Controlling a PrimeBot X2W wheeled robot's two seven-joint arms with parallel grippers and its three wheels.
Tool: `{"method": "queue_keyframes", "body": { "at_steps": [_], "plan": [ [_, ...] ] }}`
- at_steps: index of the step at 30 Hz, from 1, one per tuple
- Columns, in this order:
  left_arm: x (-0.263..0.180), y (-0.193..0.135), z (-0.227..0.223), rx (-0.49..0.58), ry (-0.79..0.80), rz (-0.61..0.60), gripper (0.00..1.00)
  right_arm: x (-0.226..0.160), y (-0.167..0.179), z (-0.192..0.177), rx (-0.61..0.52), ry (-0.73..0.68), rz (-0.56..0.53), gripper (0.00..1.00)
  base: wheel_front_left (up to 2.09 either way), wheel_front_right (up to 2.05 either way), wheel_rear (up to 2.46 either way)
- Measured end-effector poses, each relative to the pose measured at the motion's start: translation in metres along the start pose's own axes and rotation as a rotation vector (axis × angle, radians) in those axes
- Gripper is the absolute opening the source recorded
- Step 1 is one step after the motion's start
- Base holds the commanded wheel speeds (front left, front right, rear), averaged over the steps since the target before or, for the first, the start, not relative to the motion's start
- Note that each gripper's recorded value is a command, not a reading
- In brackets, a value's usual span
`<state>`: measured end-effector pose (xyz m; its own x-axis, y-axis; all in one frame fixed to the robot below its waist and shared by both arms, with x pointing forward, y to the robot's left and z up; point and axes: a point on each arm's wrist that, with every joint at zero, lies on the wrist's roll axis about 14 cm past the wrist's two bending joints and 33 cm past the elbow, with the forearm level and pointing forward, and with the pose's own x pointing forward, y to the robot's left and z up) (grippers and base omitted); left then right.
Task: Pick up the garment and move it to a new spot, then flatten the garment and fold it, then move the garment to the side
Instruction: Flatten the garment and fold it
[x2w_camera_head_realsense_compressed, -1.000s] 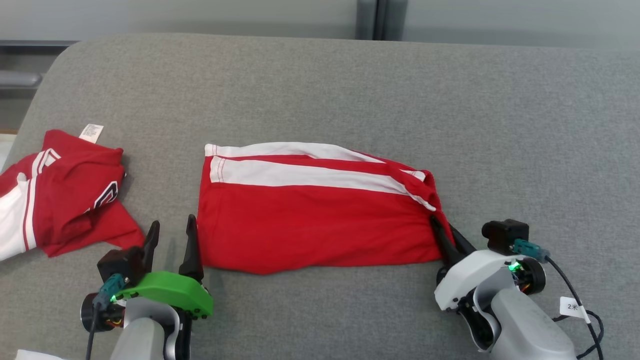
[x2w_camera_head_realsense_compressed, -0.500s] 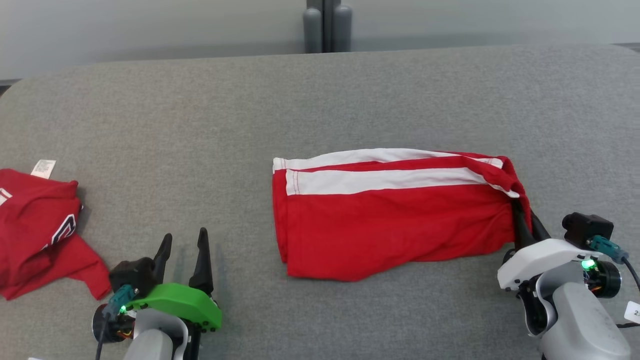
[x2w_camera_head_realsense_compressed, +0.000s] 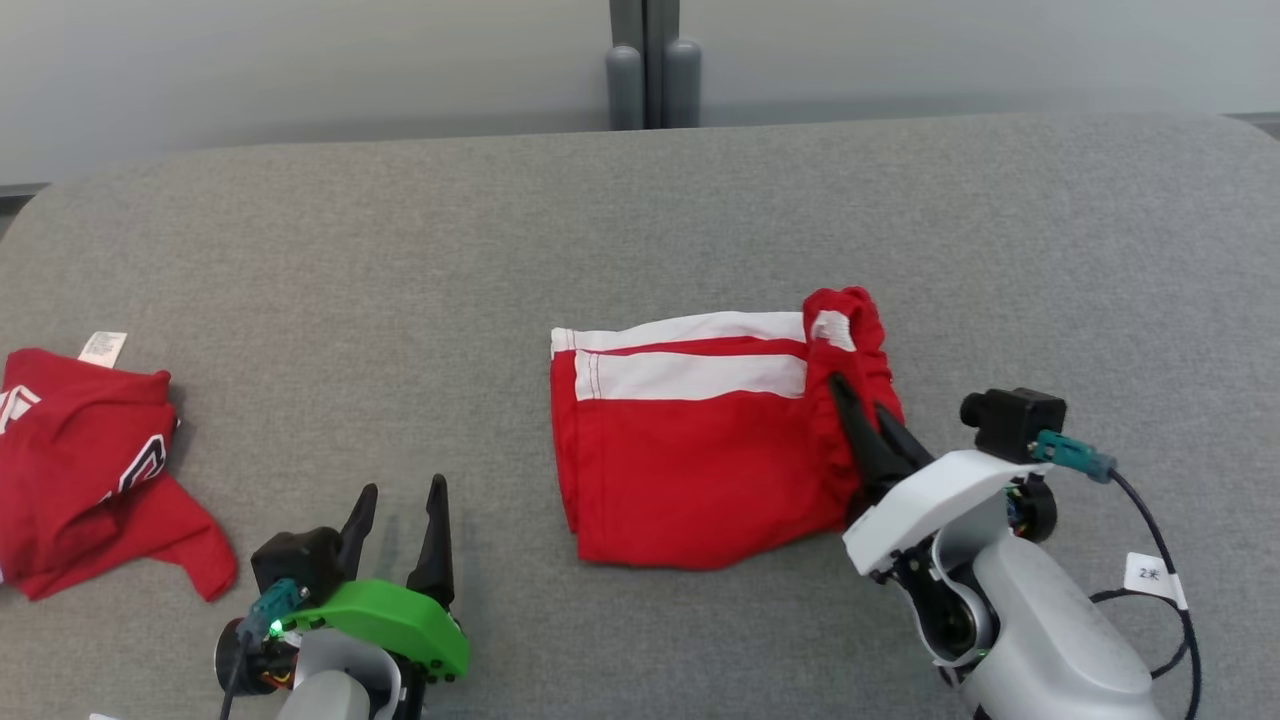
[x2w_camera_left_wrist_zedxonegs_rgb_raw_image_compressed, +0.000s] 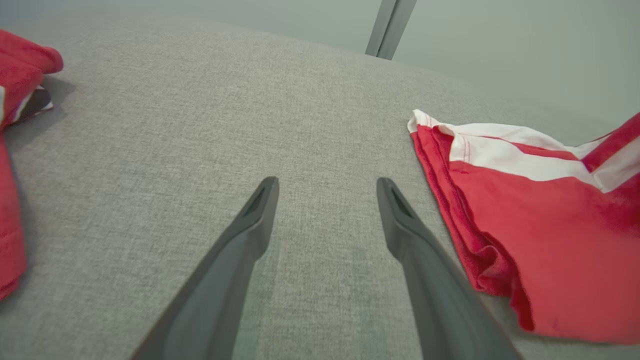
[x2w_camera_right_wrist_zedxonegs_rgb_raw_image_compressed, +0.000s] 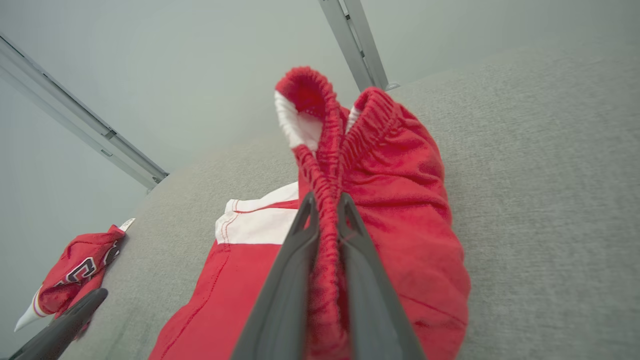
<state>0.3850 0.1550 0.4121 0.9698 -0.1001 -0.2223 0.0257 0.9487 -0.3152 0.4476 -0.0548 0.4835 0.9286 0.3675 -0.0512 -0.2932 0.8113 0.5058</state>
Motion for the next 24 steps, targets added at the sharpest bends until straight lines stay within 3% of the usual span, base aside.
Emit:
{"method": "queue_keyframes", "body": {
  "at_steps": [9, 10, 11, 12, 13, 18, 24],
  "plan": [
    [-0.015, 0.02, 0.006, 0.006, -0.023, 0.058, 1.0, 0.014, 0.095, -0.037, 0.042, 0.137, 0.275, 0.0, 0.0, 0.0, 0.0],
    [-0.017, 0.021, 0.006, 0.006, -0.024, 0.063, 1.0, 0.015, 0.103, -0.043, 0.039, 0.154, 0.299, 0.16, 0.0, 0.0, 0.0],
    [-0.018, 0.022, 0.006, 0.006, -0.023, 0.065, 1.0, 0.015, 0.109, -0.049, 0.031, 0.171, 0.318, 0.38, 0.0, 0.0, 0.0],
    [-0.02, 0.024, 0.006, 0.006, -0.024, 0.07, 1.0, 0.015, 0.116, -0.054, 0.035, 0.187, 0.339, 0.81, 0.0, 0.0, 0.0],
    [-0.022, 0.025, 0.006, 0.005, -0.024, 0.076, 1.0, 0.015, 0.12, -0.059, 0.042, 0.2, 0.351, 1.0, 0.0, 0.0, 0.0],
    [-0.026, 0.032, 0.008, 0.017, -0.031, 0.097, 1.0, 0.023, 0.126, -0.061, 0.015, 0.182, 0.37, 1.0, 0.0, 0.0, 0.0],
    [-0.021, 0.029, 0.022, 0.076, -0.068, 0.081, 1.0, 0.032, 0.074, -0.041, -0.108, 0.114, 0.227, 1.0, 0.0, 0.0, 0.0]
  ]
}}
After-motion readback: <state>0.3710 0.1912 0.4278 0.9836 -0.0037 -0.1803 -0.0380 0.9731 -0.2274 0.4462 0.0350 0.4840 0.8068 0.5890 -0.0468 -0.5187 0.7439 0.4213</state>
